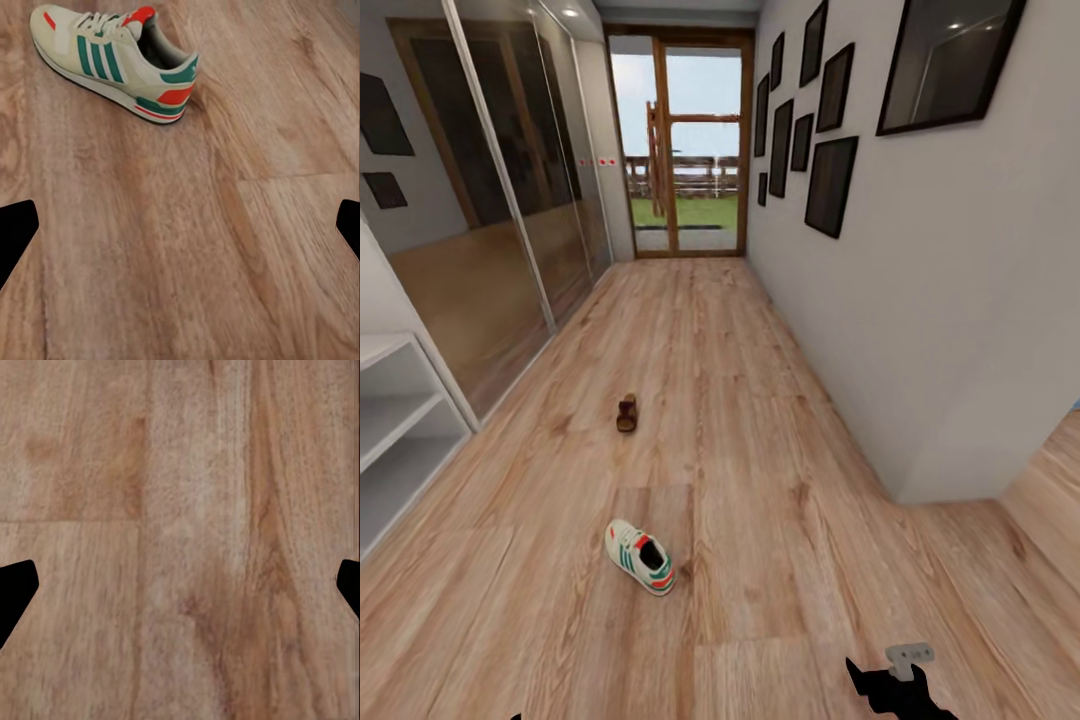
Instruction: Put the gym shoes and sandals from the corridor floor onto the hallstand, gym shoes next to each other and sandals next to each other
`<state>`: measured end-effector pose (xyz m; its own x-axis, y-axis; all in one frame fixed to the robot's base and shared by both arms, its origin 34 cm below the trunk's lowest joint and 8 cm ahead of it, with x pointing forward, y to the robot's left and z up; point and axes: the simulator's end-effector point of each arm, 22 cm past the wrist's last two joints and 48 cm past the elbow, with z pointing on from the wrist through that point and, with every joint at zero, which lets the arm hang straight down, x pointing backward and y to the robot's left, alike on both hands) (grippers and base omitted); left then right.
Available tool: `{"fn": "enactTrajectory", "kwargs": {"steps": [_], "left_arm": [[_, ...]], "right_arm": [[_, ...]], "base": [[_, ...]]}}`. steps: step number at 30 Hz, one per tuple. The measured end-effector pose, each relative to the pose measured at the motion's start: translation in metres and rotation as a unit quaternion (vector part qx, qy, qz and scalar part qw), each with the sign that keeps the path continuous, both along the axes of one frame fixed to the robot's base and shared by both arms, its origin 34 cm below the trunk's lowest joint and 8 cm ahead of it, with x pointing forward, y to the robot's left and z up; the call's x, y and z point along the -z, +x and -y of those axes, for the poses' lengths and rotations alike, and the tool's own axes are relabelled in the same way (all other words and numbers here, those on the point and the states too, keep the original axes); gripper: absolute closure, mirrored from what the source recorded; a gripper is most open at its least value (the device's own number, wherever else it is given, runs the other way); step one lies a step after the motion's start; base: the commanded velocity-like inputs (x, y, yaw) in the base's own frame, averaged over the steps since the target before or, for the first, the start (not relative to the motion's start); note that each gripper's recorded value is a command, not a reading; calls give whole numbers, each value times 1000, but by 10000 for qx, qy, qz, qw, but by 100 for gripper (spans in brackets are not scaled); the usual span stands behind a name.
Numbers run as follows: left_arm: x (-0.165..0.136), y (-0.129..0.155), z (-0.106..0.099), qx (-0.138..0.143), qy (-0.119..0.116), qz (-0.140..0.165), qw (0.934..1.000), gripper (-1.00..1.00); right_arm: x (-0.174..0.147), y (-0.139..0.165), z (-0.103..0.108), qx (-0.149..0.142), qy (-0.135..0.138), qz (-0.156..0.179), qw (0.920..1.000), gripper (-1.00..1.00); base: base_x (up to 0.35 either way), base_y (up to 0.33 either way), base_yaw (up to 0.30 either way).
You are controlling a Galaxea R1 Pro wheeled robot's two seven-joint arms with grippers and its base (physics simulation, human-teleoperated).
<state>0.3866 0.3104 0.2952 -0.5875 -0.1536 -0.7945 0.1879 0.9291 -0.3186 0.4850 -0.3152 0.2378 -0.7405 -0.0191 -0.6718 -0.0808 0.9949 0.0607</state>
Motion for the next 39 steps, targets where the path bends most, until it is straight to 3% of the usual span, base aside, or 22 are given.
{"fn": "enactTrajectory", "kwargs": {"steps": [22,39], "left_arm": [[0,1,-1,-16,7,11,10000,-100],[0,0,-1,-27,5,3,10000,-100]], "right_arm": [[0,1,-1,14,6,10,10000,-100],[0,1,-1,14,7,6,10000,-100]], "base": [[276,-165,72],[8,-270,253]]}}
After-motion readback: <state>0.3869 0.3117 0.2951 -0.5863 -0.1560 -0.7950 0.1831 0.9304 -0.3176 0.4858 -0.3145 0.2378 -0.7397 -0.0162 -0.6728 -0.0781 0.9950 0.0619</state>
